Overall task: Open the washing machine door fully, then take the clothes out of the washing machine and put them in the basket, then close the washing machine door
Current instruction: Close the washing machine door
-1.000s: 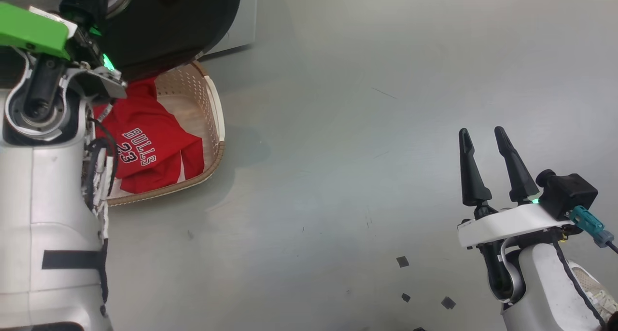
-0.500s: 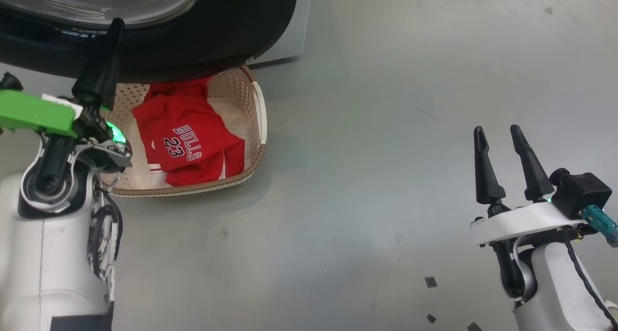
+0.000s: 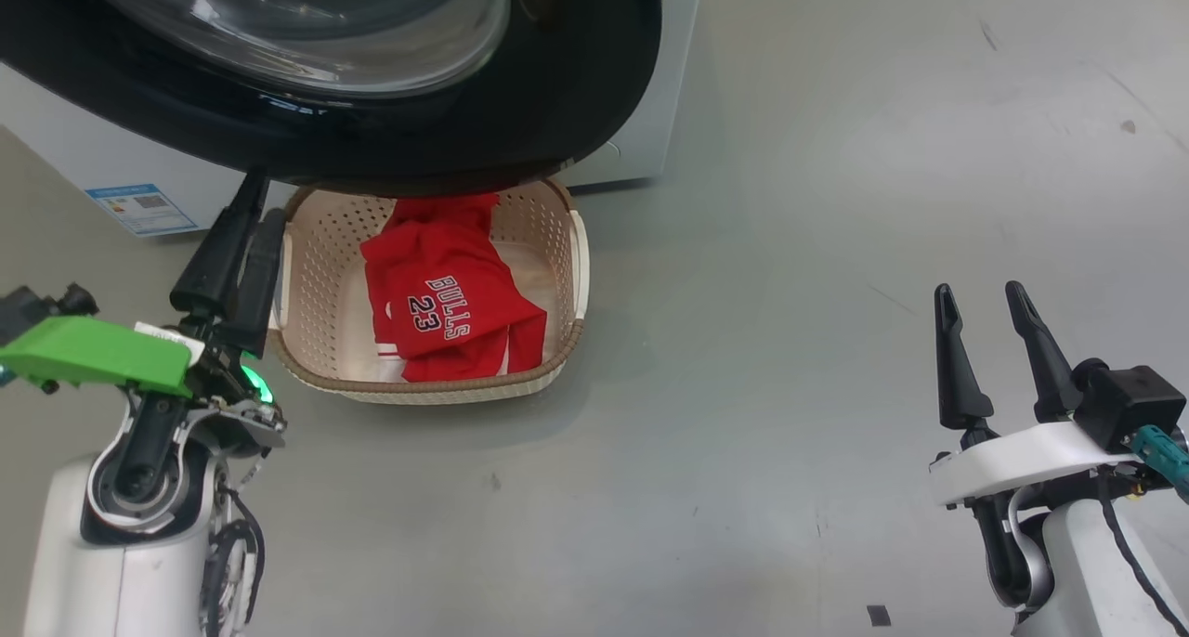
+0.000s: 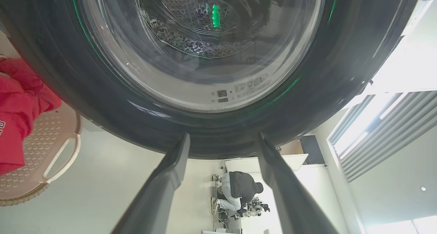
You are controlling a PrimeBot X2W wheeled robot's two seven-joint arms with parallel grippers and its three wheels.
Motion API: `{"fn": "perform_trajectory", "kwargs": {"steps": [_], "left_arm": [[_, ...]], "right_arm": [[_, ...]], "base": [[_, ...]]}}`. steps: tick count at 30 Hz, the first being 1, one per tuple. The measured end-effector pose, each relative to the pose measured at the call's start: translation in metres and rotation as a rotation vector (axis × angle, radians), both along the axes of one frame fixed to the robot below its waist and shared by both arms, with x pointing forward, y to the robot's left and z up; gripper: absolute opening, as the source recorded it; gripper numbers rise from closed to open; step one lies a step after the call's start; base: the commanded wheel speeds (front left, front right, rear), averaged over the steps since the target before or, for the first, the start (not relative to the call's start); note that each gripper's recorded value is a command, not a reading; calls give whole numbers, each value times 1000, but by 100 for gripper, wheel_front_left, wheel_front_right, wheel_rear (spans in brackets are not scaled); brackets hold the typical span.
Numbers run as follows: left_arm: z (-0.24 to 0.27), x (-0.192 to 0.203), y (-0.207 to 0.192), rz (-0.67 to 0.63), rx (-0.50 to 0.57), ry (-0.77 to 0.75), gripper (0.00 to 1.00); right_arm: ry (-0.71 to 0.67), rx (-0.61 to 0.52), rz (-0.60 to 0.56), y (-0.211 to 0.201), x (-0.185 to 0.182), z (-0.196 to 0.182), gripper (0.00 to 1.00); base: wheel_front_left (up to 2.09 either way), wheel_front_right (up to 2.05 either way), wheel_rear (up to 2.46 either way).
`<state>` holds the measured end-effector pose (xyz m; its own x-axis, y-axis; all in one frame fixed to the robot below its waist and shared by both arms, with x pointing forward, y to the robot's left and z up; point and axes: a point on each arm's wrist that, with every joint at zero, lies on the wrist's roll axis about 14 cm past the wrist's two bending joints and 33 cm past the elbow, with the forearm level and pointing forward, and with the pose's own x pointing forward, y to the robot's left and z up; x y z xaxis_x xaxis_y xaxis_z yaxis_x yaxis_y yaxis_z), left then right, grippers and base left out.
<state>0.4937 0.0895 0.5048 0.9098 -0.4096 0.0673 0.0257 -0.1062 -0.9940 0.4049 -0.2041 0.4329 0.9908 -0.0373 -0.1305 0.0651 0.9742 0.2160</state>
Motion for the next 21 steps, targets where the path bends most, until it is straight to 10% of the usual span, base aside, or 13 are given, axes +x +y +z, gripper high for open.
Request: {"fn": "perform_trajectory", "kwargs": {"steps": [21], "left_arm": [[36, -71, 54, 228, 261, -113, 100]], "right_arm": [[-46, 7, 73, 27, -21, 20, 100]], "base": [[0, 0, 0]]}}
